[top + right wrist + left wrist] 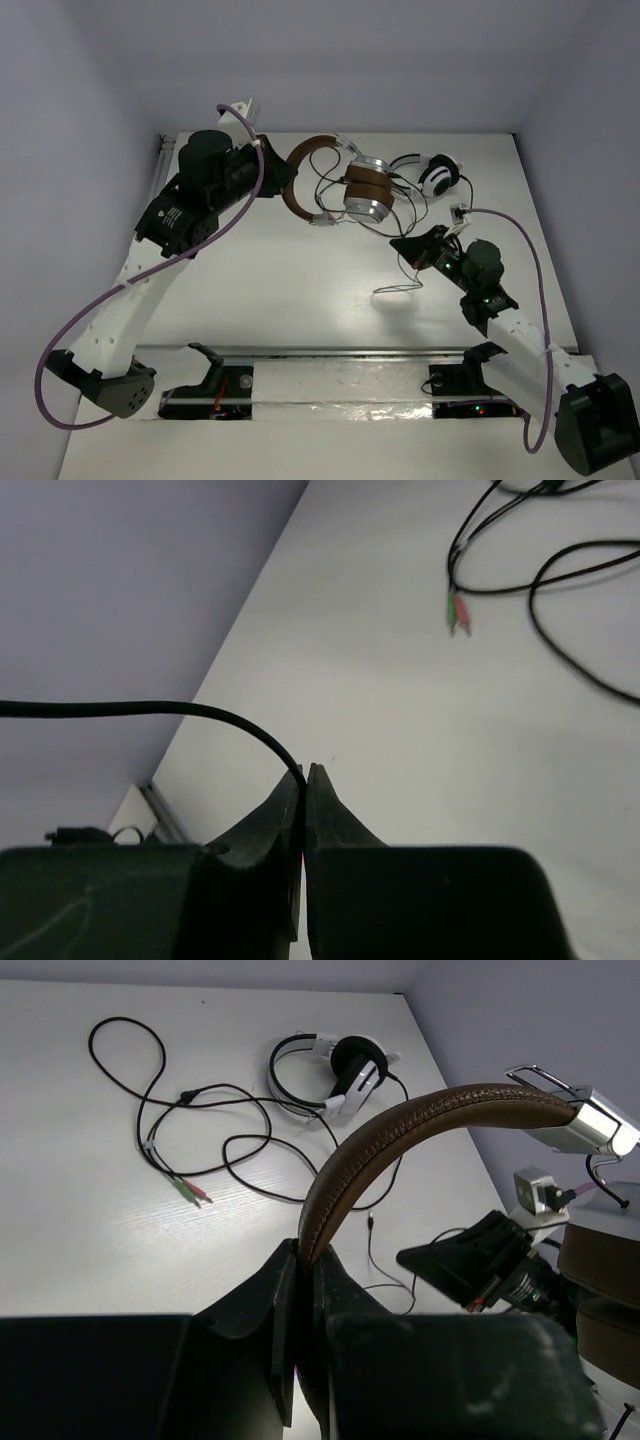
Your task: Wrap the headphones
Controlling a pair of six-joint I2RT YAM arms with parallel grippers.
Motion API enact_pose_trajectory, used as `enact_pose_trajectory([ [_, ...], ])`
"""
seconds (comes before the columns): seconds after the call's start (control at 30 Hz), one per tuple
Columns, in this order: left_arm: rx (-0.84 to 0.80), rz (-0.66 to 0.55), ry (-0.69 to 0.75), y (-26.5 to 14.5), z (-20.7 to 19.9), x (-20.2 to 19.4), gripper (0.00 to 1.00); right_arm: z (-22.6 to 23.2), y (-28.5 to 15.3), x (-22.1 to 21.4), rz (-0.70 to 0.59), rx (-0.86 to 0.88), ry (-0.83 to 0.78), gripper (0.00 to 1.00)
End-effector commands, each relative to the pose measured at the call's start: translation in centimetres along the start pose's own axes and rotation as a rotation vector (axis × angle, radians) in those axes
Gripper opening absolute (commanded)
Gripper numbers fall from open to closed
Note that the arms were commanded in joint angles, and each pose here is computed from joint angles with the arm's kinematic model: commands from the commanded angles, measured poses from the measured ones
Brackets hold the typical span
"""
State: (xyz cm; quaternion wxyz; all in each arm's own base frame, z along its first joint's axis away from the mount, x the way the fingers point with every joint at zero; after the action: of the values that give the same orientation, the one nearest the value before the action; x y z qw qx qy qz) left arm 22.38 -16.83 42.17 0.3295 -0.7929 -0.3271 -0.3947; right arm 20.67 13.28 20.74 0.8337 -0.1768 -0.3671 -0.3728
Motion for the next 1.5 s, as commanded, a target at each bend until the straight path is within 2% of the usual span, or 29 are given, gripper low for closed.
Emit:
enact_pose_trajectory([
  [0.0, -0.063, -0.132, -0.035, 0.2, -1.3, 2.5, 0.0, 1.9, 0.6, -1.2, 0.049, 0.011, -0.002, 0.0],
  [0.13, 0.053, -0.143, -0.051, 2.2, 0.9, 1.3, 0.0, 4.0, 0.9, -3.7, 0.168, -0.087, -0.021, 0.0],
  [0.17, 0.081, -0.147, -0.049, 2.5, 1.6, 1.3, 0.0, 3.8, 0.4, -4.6, 0.237, -0.141, -0.025, 0.0],
  [0.27, 0.251, -0.18, -0.048, 3.1, 5.3, 1.1, 0.0, 5.1, -0.8, -5.1, 0.288, -0.265, -0.072, 0.0],
  [0.3, 0.283, -0.195, -0.054, 3.1, 6.3, 1.2, 0.0, 5.7, -1.0, -4.0, 0.232, -0.297, -0.075, 0.0],
  [0.37, 0.319, -0.207, -0.092, 2.9, 8.5, 0.9, 0.0, 6.2, -1.3, -4.0, 0.24, -0.314, -0.068, 0.0],
  [0.47, 0.207, -0.168, -0.143, 3.4, 8.5, -0.4, 0.0, 7.0, 0.3, -5.4, 0.304, -0.28, -0.062, 0.0],
  [0.57, 0.092, -0.109, -0.222, 4.2, 8.2, -2.0, 0.0, 7.1, 2.9, -8.1, 0.397, -0.337, -0.116, 0.0],
  [0.73, -0.036, -0.023, -0.388, 5.7, 8.4, -5.9, 0.0, 9.1, 6.3, -10.9, 0.457, -0.319, -0.194, 0.0],
  [0.87, -0.068, -0.06, -0.498, 5.5, 8.7, -7.4, 0.0, 9.4, 6.9, -11.6, 0.463, -0.329, -0.224, 0.0],
  [0.93, -0.061, -0.092, -0.539, 6.0, 9.1, -8.2, 0.0, 11.0, 6.7, -11.9, 0.476, -0.288, -0.25, 0.0],
  [1.03, 0.024, -0.124, -0.521, 7.3, 8.0, -9.4, 0.0, 14.1, 6.4, -12.3, 0.49, -0.206, -0.3, 0.0],
  [1.07, 0.024, -0.096, -0.483, 7.8, 6.6, -10.6, 0.0, 14.6, 6.1, -12.5, 0.512, -0.202, -0.321, 0.0],
  [1.1, 0.095, -0.133, -0.462, 8.2, 6.8, -10.8, 0.0, 15.4, 5.8, -12.4, 0.532, -0.175, -0.343, 0.0],
  [1.17, 0.164, -0.11, -0.428, 8.7, 7.0, -11.9, 0.0, 17.6, 4.9, -12.1, 0.579, -0.109, -0.36, 0.0],
  [1.27, 0.237, -0.09, -0.403, 8.6, 8.3, -13.3, 0.0, 19.3, 3.2, -10.4, 0.579, -0.04, -0.354, 0.0],
  [1.37, 0.312, -0.099, -0.344, 7.7, 9.4, -14.1, 0.0, 19.6, 1.2, -8.3, 0.568, -0.008, -0.349, 0.0],
  [1.47, 0.367, -0.089, -0.251, 6.7, 9.1, -15.0, 0.0, 18.8, 0.1, -7.0, 0.581, -0.078, -0.427, 0.0],
])
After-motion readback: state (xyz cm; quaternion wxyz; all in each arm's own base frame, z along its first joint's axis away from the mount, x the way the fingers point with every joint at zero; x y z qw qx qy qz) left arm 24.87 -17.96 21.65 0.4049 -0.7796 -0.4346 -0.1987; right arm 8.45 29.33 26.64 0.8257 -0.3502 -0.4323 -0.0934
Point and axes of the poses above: each gripper's point midway between its finger pads, its own y axis out along the fingers, its own z axis along the line the jaws close on, x = y × z, the point moved 8 cm from there along -y, back along the fingers
